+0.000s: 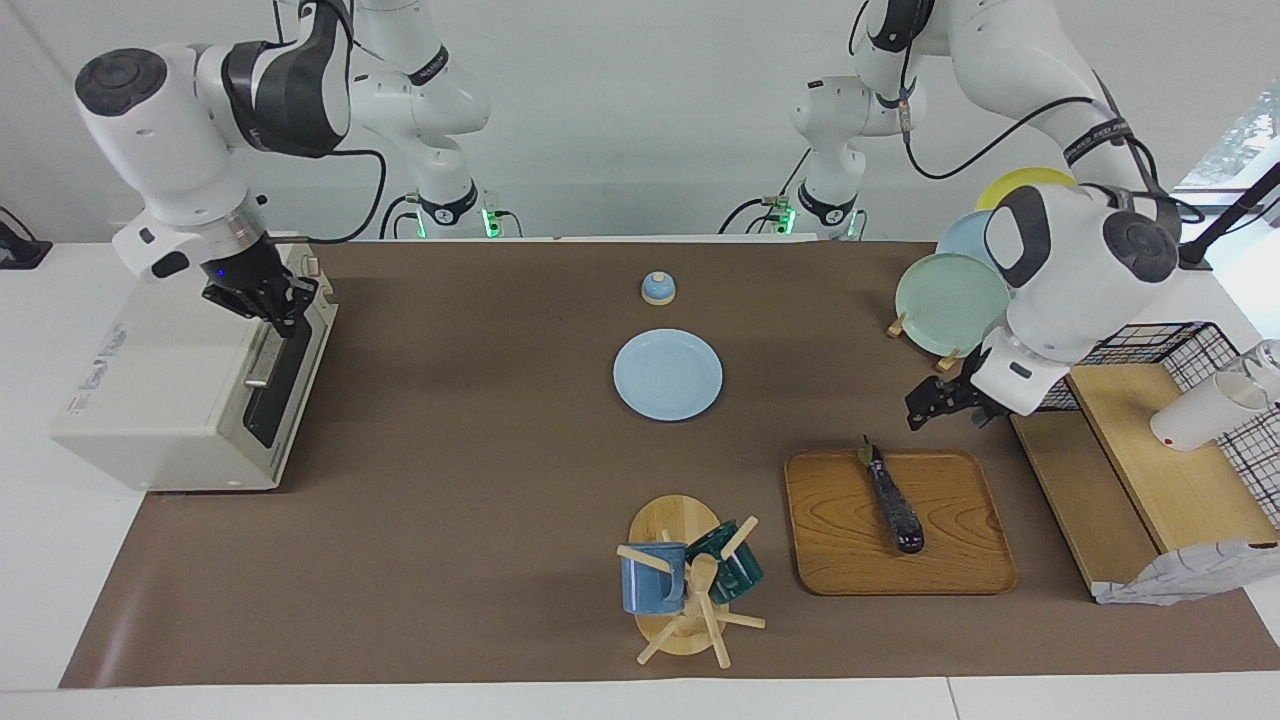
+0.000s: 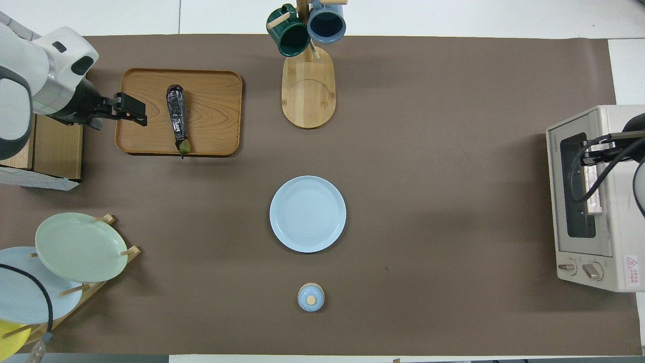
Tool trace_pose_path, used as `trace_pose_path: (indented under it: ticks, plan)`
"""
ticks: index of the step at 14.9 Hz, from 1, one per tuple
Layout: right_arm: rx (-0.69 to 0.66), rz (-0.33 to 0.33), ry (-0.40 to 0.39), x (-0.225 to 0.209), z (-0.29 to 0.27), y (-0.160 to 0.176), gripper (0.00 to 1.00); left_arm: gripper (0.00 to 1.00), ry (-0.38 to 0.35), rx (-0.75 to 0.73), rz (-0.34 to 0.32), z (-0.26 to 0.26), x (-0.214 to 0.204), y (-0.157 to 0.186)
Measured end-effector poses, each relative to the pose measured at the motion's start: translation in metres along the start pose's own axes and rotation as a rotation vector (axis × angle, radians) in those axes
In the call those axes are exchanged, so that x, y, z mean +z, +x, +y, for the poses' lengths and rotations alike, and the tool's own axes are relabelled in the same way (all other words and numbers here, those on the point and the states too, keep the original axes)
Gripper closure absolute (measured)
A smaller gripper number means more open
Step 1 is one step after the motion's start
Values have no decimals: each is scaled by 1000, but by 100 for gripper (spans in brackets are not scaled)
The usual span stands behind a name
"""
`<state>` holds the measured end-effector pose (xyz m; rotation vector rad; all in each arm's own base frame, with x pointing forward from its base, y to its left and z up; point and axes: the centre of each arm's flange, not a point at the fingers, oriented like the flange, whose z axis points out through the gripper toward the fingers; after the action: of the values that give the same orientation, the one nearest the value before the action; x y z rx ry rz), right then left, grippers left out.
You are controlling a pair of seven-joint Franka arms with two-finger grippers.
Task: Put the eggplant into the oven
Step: 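Reach the left gripper to the eggplant on the wooden tray and grasp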
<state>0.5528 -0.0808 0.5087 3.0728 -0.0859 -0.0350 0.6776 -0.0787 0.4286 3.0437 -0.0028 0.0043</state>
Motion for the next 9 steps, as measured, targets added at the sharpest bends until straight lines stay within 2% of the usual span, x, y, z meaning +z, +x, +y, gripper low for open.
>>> trace_pose_path:
  ticks: [4,6,9]
  plan:
    - [-11,-14,-82,29,12,-4,99,0,-10,4,53,15,75,32]
    - [-17,-15,-92,37,13,-6,99,0,-5,9,97,14,92,42]
    - [-17,-10,-93,41,13,-7,99,0,23,25,112,11,101,43]
